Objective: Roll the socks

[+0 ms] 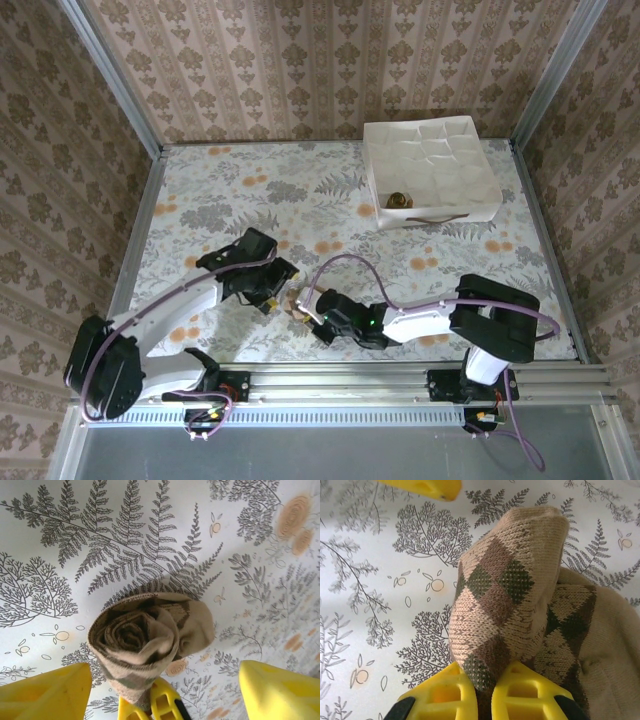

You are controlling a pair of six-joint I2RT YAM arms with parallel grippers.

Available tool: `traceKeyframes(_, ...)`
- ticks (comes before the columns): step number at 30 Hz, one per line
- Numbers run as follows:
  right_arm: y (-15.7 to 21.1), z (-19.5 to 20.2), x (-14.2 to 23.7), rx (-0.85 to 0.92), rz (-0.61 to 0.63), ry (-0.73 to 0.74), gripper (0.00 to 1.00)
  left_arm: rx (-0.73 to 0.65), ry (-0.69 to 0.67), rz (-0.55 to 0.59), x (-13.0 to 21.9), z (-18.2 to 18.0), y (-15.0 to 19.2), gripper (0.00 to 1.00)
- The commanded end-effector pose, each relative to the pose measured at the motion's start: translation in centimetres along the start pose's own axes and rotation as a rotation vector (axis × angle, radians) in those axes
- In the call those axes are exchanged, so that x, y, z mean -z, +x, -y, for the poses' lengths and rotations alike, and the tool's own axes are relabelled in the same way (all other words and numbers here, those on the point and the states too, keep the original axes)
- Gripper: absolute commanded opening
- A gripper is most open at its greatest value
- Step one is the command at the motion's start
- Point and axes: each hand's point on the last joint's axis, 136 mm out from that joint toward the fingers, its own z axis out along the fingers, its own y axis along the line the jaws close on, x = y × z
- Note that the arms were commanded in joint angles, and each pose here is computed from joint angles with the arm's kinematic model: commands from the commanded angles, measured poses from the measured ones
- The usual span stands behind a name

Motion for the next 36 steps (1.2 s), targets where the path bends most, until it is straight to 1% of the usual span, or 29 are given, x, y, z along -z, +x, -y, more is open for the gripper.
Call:
traceKeyframes(1,12.2,-0.4,0.7,-0.135,-0.386,-0.084,0.00,-0.053,0.025,0.009,0.2,-0.6,0.1,0.74)
traceKeyframes(5,12.8,0.0,0.7,-0.192,-0.412,-0.107,0.00,-0.072,0.029,0.004,0.3,-1.7,1.1,0.68)
traceKeyframes(9,13.1,0.6,0.7,-0.254,-0.433,-0.118,0.00,-0.104,0.076,0.015,0.1,-1.2,1.7,0.66)
traceKeyframes(14,13.5,1.6,0.7,-0.362,-0.446,-0.133,0.00,-0.107,0.059,-0.021,-1.6,-1.4,2.7,0.62)
traceKeyframes(17,13.9,1.8,0.6,-0.422,-0.466,-0.158,0.00,-0.097,0.056,-0.031,-2.7,-1.4,2.8,0.61)
traceKeyframes(25,14.9,2.4,0.6,-0.544,-0.508,-0.187,0.00,-0.109,0.017,-0.059,-5.3,-1.0,2.8,0.60)
traceKeyframes(29,15.5,2.9,0.5,-0.617,-0.532,-0.193,0.00,-0.090,-0.065,-0.080,-6.6,-2.7,3.0,0.56)
traceKeyframes(32,15.5,3.1,0.5,-0.624,-0.537,-0.198,0.00,-0.057,-0.144,-0.091,-7.6,-4.8,3.1,0.49)
traceKeyframes(34,15.0,3.1,0.5,-0.597,-0.524,-0.204,0.00,-0.035,-0.204,-0.105,-8.1,-6.2,3.3,0.39)
traceKeyframes(35,14.5,3.3,0.4,-0.571,-0.506,-0.206,0.00,-0.020,-0.245,-0.116,-8.3,-7.1,3.5,0.29)
traceKeyframes(36,13.6,3.4,0.4,-0.534,-0.474,-0.208,0.02,0.003,-0.294,-0.122,-8.3,-8.2,3.6,0.16)
